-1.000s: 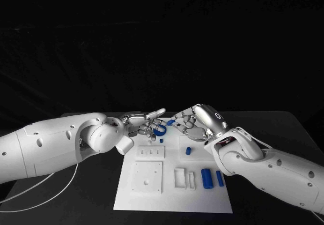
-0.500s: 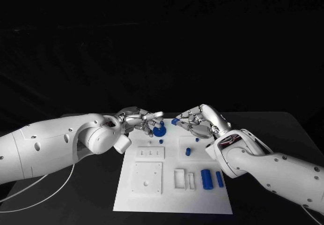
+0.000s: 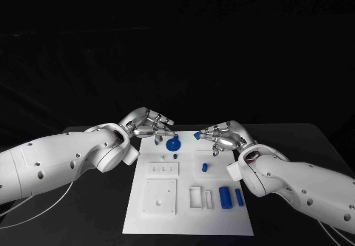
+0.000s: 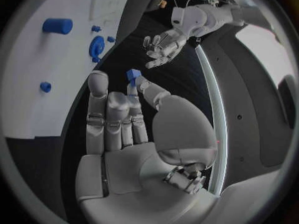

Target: Assemble the parts on the task board

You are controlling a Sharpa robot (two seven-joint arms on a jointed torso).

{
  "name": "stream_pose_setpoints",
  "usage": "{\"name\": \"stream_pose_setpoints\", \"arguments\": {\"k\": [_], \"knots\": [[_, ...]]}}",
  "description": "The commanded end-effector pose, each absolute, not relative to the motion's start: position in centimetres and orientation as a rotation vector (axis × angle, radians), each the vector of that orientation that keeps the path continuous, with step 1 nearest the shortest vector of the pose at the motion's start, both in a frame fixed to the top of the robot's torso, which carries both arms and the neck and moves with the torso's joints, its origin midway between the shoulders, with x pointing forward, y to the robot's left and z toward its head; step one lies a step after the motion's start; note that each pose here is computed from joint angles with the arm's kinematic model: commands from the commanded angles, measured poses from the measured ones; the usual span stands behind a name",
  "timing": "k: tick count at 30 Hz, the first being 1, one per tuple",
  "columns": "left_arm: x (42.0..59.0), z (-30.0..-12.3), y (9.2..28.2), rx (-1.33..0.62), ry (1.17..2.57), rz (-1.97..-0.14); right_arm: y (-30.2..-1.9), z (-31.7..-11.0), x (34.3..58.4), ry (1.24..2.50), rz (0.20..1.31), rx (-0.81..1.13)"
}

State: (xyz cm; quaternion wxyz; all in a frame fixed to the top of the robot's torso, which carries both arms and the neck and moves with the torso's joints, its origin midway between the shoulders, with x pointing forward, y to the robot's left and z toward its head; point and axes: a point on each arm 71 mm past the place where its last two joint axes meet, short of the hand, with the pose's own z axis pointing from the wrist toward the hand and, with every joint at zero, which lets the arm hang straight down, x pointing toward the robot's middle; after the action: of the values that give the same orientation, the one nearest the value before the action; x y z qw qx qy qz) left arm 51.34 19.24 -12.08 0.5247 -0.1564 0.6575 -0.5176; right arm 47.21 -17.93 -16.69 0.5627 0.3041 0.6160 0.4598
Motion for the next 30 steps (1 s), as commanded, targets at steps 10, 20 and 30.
{"name": "stream_pose_setpoints", "arguments": {"k": [10,20,30], "knots": [[50.7,-11.5,17.3,-0.066,1.448,-1.179,-18.4,-18.9,46.5,1.638,1.172,1.245],[51.4,-13.4,17.0,-0.422,1.727,-1.294,-18.7,-19.0,46.3,1.642,1.202,1.331],[51.1,-14.6,15.5,-0.602,1.907,-1.380,-18.7,-18.7,45.8,1.661,1.237,1.358]]}}
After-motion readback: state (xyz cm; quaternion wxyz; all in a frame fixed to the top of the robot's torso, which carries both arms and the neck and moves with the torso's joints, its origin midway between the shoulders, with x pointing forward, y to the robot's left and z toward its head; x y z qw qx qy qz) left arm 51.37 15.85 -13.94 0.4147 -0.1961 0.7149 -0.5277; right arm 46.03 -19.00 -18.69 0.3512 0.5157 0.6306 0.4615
